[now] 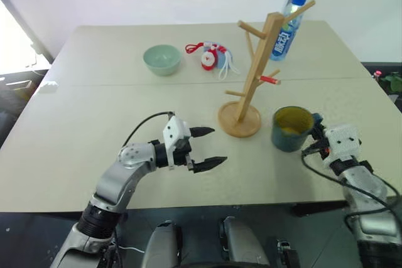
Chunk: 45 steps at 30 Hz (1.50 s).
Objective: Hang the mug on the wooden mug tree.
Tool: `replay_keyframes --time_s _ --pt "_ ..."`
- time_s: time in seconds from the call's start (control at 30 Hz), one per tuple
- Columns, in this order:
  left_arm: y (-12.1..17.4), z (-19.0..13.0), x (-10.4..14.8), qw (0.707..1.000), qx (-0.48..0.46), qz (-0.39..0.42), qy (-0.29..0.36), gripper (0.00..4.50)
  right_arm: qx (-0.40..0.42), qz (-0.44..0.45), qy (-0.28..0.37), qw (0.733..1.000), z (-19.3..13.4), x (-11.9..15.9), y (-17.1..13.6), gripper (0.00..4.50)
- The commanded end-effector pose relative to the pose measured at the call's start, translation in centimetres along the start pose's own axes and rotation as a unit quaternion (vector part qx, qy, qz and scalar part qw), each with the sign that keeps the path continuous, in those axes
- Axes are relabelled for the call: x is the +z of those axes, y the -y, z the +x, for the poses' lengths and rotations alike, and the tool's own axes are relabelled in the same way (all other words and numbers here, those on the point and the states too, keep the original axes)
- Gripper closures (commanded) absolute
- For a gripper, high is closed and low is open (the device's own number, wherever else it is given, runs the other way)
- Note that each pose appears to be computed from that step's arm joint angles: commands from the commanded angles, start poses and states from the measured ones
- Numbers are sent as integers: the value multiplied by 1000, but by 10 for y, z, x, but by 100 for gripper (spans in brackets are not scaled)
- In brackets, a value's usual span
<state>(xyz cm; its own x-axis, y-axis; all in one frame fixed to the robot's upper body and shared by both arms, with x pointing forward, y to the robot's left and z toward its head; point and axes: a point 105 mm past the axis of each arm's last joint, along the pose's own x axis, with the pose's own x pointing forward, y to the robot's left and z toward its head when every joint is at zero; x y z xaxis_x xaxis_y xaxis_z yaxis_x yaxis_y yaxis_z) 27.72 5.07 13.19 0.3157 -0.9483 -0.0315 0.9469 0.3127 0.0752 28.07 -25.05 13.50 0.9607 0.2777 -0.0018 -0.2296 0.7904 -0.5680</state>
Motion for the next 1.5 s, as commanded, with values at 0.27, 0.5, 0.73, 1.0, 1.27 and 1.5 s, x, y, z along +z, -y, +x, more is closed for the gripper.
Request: replay_keyframes --time_s 0.27,0.5,0.73,1.0,1.27,1.5 --pt "-18 -7 21 999 7 21 35 0 49 -112 78 989 6 94 5 448" --pt "-29 -20 42 998 3 17 57 0 46 -141 86 985 21 113 11 448" --pt "-27 -29 55 998 -9 19 58 0 55 -146 98 983 28 123 11 448" --pt "-24 -32 77 996 -15 22 82 0 55 -149 92 983 43 126 13 448" --pt "-21 -32 85 996 -17 30 87 0 51 -148 76 985 59 118 13 448" --pt "-21 -32 84 996 -12 30 87 0 54 -151 77 984 63 117 14 381"
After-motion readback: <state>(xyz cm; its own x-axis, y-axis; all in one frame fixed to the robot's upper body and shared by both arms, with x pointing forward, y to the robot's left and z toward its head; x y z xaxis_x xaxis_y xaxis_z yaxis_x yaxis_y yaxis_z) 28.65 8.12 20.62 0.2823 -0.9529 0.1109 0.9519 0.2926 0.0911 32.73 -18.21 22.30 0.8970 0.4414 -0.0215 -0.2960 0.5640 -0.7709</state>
